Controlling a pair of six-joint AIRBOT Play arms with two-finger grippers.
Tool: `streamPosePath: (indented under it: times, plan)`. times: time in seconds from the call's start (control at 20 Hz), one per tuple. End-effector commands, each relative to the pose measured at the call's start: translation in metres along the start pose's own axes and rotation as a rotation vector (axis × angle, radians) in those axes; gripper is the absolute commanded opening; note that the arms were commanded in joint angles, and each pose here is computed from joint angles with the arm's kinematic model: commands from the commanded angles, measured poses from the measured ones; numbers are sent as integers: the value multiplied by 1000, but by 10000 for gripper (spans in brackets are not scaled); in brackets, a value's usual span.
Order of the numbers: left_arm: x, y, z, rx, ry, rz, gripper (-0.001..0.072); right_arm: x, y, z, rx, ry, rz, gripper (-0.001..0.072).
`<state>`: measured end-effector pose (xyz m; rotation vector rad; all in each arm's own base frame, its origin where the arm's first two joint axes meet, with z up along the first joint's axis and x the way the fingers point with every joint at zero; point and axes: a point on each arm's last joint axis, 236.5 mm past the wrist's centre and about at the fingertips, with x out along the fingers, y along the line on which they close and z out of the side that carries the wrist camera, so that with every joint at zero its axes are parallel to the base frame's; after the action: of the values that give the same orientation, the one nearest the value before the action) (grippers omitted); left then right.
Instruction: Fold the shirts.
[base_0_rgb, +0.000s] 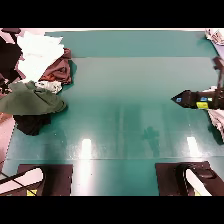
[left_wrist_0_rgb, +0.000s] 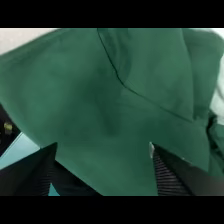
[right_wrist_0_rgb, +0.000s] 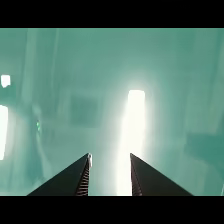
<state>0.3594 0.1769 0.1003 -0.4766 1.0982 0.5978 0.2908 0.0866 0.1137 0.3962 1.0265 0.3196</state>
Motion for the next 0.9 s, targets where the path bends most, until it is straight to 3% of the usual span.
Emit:
streamPosePath:
  times: [0.0,0.2,0.55,0.6,0.65,0.7,0.75,0.85]
  plan:
    - [38,1,5,26,45,-4,711,24,17,-12,-73,129,35,291]
    - [49,-9,43,29,-101,-37,710,37,31,-20,-114,167,58,291]
    - [92,-23,54,13,-108,-76,683,37,35,-21,-84,170,63,291]
    - [91,-25,59,11,-128,-85,521,37,36,-21,-78,173,67,291]
    - [89,-26,63,10,-141,-90,283,36,36,-22,-68,175,67,291]
    - [87,-27,65,11,-149,-92,137,36,36,-22,-61,173,66,291]
    - [83,-28,69,13,-159,-95,39,34,37,-20,-61,162,67,291]
    - [72,-30,77,18,-176,-99,28,28,40,-16,-63,125,70,291]
